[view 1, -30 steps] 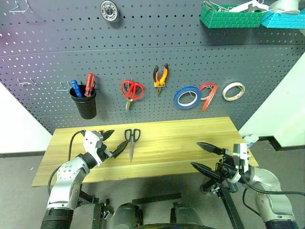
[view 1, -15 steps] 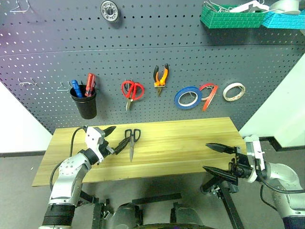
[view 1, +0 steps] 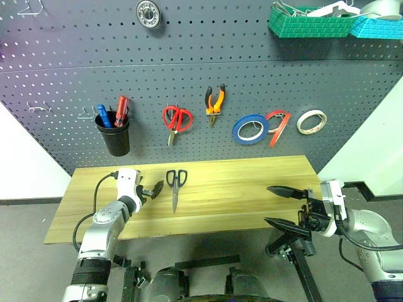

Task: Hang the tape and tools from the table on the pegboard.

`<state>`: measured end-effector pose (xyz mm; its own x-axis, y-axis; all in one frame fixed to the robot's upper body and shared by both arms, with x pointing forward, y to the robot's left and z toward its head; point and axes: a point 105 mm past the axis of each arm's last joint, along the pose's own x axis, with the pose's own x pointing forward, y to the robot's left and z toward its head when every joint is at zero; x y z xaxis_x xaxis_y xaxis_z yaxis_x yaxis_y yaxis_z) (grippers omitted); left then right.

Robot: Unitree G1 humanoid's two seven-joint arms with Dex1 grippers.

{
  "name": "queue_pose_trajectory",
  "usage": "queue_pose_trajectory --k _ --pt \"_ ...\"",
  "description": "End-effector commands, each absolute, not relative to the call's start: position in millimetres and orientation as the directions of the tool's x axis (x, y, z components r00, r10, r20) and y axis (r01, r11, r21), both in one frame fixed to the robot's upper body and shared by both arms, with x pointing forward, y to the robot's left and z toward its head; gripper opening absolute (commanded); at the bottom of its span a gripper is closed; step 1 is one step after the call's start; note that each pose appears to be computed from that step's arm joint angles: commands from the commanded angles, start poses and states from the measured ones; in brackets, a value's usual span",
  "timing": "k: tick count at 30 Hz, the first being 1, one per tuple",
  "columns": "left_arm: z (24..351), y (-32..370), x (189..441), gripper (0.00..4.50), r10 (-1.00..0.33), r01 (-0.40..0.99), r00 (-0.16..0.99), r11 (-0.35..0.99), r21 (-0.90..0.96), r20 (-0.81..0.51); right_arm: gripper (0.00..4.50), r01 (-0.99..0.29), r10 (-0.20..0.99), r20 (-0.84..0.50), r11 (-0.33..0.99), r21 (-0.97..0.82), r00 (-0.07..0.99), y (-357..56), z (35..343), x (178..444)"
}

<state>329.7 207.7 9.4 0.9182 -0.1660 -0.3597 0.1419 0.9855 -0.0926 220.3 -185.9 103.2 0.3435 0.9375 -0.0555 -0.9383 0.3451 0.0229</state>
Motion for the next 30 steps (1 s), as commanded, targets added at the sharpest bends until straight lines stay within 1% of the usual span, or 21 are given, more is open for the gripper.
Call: queue_pose_trajectory --k 1,2,3,6,11,13,16,18,21,26,30 --pt "12 208 343 4.5 -0.07 0.064 0.915 0.998 -0.028 -0.398 4.45 -0.94 0.94 -0.033 0.34 -0.015 0.341 -185 116 209" --pt "8 207 345 4.5 -0.041 0.048 0.903 0.999 0.006 -0.428 4.45 -0.94 0.94 -0.035 0.34 -0.009 0.34 -184 111 200" --pt "3 204 345 4.5 -0.037 0.041 0.882 0.999 -0.002 -0.47 4.45 -0.94 0.939 -0.036 0.342 -0.007 0.342 -184 108 194" --pt "-5 191 347 4.5 -0.062 0.048 0.841 0.998 -0.04 -0.537 4.45 -0.943 0.942 -0.035 0.333 0.024 0.332 -182 105 183" --pt "-18 179 350 4.5 -0.045 0.056 0.792 0.998 -0.001 -0.609 4.45 -0.941 0.941 -0.025 0.338 0.009 0.337 -177 110 178" --pt "-17 172 351 4.5 -0.073 0.078 0.79 0.997 -0.018 -0.609 4.45 -0.941 0.941 -0.025 0.338 0.006 0.338 -176 113 176" --pt "-20 160 349 4.5 -0.113 0.12 0.771 0.992 -0.032 -0.626 4.45 -0.933 0.933 -0.023 0.36 -0.001 0.36 -165 98 200" --pt "-21 156 348 4.5 -0.129 0.148 0.767 0.989 -0.022 -0.629 4.45 -0.929 0.928 -0.016 0.371 -0.007 0.371 -164 98 206" --pt "-24 151 347 4.5 -0.14 0.182 0.756 0.983 0.001 -0.64 4.45 -0.926 0.926 -0.017 0.377 -0.01 0.377 -165 96 208" --pt "-26 143 348 4.5 -0.158 0.183 0.745 0.983 -0.029 -0.649 4.45 -0.919 0.918 -0.023 0.395 -0.008 0.395 -175 90 209" --pt "-28 137 348 4.5 -0.166 0.209 0.731 0.978 -0.015 -0.662 4.45 -0.916 0.915 -0.025 0.402 -0.001 0.402 -188 86 210"
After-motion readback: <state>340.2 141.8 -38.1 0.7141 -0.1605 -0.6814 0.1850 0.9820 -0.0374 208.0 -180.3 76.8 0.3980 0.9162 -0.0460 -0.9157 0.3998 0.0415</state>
